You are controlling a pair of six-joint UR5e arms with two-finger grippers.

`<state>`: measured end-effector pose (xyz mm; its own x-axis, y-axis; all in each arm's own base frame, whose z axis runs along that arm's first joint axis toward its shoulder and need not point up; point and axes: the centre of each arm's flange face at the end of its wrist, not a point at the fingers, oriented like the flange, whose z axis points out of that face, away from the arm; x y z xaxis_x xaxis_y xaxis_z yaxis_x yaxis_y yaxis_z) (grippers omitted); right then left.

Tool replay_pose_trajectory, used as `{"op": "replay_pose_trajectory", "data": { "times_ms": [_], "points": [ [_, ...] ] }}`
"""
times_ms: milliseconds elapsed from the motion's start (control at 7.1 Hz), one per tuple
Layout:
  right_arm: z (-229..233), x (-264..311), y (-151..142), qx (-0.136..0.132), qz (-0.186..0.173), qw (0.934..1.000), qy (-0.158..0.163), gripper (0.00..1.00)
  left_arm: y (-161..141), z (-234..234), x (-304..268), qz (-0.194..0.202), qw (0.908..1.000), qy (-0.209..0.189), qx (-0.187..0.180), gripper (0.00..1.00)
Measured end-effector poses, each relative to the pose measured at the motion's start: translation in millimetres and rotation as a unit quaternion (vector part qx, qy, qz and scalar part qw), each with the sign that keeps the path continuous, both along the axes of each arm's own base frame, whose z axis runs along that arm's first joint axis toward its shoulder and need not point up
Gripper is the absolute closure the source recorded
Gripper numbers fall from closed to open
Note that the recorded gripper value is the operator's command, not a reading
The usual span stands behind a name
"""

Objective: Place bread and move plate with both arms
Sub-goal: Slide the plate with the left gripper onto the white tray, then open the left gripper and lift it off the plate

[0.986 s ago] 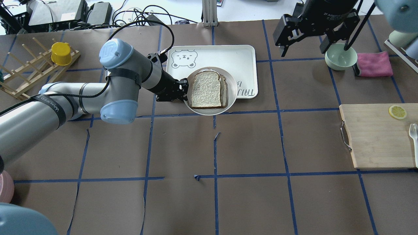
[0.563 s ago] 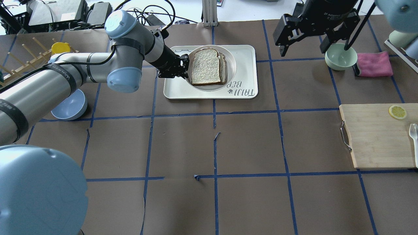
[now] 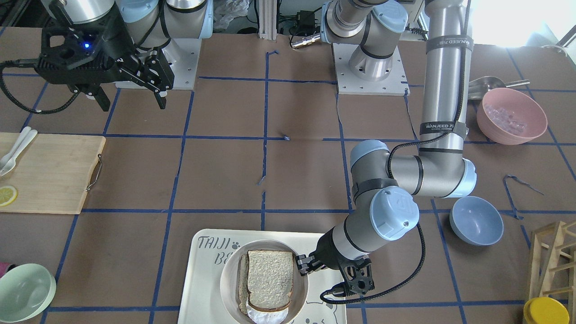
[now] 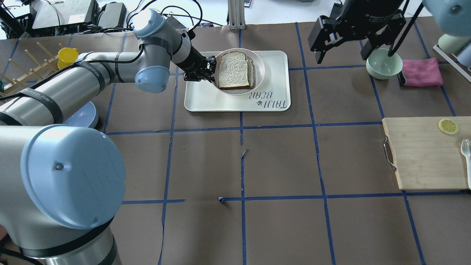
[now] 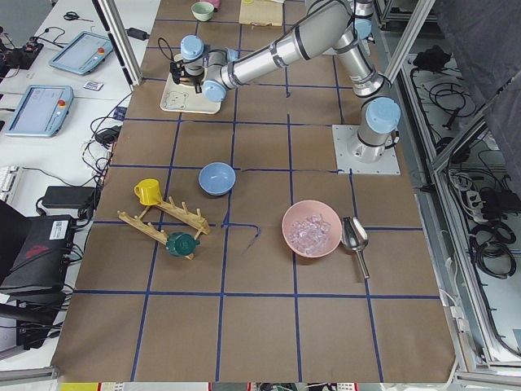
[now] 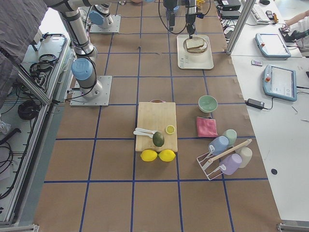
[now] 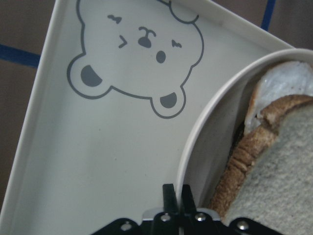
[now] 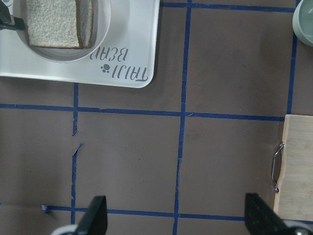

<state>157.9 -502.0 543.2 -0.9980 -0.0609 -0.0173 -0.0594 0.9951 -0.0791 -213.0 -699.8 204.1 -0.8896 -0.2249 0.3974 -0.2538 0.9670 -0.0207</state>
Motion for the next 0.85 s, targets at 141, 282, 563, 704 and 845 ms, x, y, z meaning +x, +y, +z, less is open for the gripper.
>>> {"op": "replay_pose_trajectory", "data": {
  "times_ms": [141,282,563,704,845],
  "points": [
    [0.0,-0.6,-0.2,0.000,0.000,1.0000,0.000,0.00,-0.7,-6.5,-0.1,0.000,1.0000,-0.001,0.003,0.01],
    [0.0,-0.9,-0.3,0.000,0.000,1.0000,0.000,0.00,-2.0,-9.1,1.3,0.000,1.0000,-0.009,0.003,0.00],
    [0.0,-1.3,-0.4,0.000,0.000,1.0000,0.000,0.00,-0.8,12.6,6.1,0.000,0.9993,-0.036,-0.007,0.00],
    [0.0,-1.4,-0.5,0.000,0.000,1.0000,0.000,0.00,6.0,42.8,5.7,-0.001,0.9989,-0.046,-0.002,0.00],
    [-0.1,-1.5,-0.5,0.000,0.000,1.0000,0.000,0.00,19.8,82.3,3.7,-0.004,0.9983,-0.057,0.007,0.00]
  ]
}}
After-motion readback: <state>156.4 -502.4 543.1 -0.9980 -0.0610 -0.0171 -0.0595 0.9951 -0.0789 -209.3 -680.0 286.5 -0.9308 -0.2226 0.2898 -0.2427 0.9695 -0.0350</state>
